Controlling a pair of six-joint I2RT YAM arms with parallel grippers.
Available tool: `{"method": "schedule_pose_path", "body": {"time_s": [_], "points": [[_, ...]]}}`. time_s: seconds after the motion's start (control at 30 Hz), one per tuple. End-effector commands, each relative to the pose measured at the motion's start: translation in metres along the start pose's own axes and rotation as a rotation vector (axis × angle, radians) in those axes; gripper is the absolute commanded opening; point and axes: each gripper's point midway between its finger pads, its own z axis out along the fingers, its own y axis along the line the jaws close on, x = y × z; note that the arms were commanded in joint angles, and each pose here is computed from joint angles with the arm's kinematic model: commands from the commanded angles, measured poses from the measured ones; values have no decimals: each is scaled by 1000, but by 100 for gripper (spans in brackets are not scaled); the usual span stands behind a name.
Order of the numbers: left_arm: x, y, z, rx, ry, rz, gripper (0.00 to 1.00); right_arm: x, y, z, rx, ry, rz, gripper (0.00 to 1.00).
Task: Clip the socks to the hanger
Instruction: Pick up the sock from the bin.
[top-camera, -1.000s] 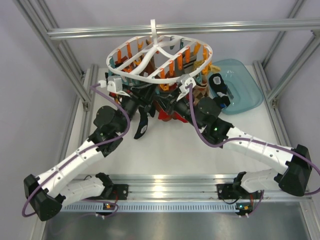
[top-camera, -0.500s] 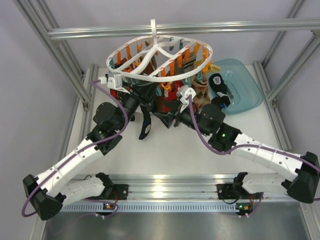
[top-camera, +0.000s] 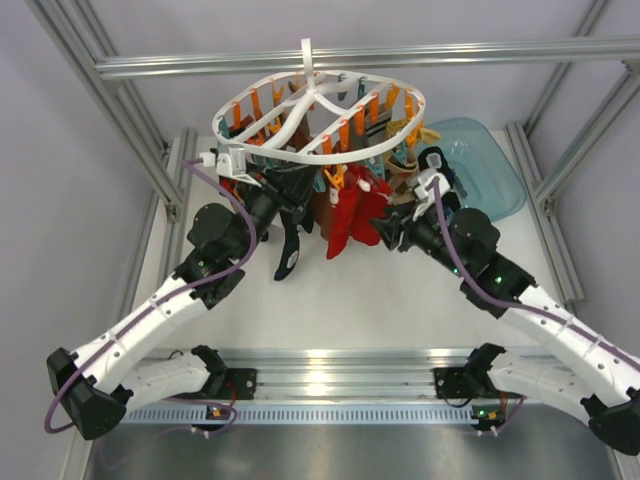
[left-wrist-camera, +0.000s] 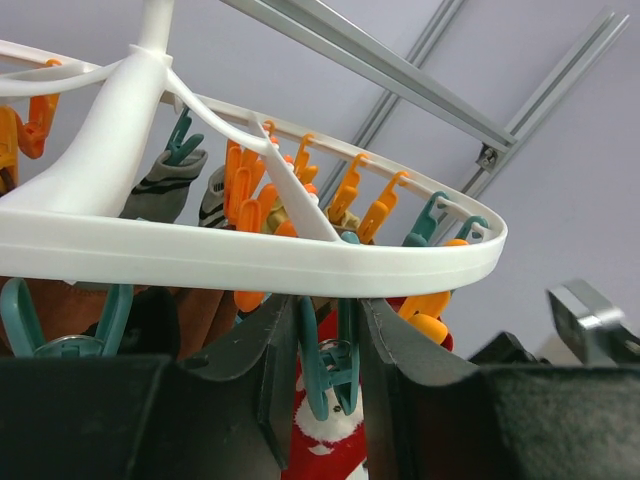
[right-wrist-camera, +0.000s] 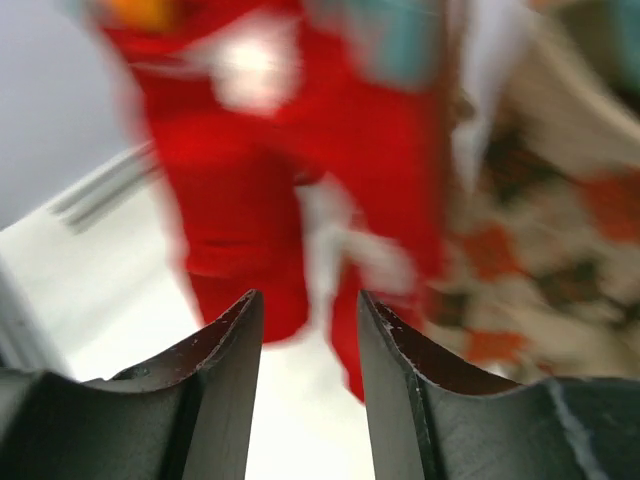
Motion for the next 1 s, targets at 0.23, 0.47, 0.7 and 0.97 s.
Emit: {"method": "schedule_pose_path", "body": {"time_s": [0.23, 0.47, 0.7, 0.97], "points": [[-7, 6, 6, -34, -12, -16, 0, 53, -122, -65, 331, 179, 87, 51], [-5, 6, 5, -30, 1, -21, 0, 110, -174, -94, 180, 323, -231, 73], [2, 6, 7, -25, 20, -21, 0, 154, -194, -87, -69, 306, -627, 89], [4, 11, 9, -45, 36, -21, 0, 171, -219, -60, -75, 186, -958, 96]]}}
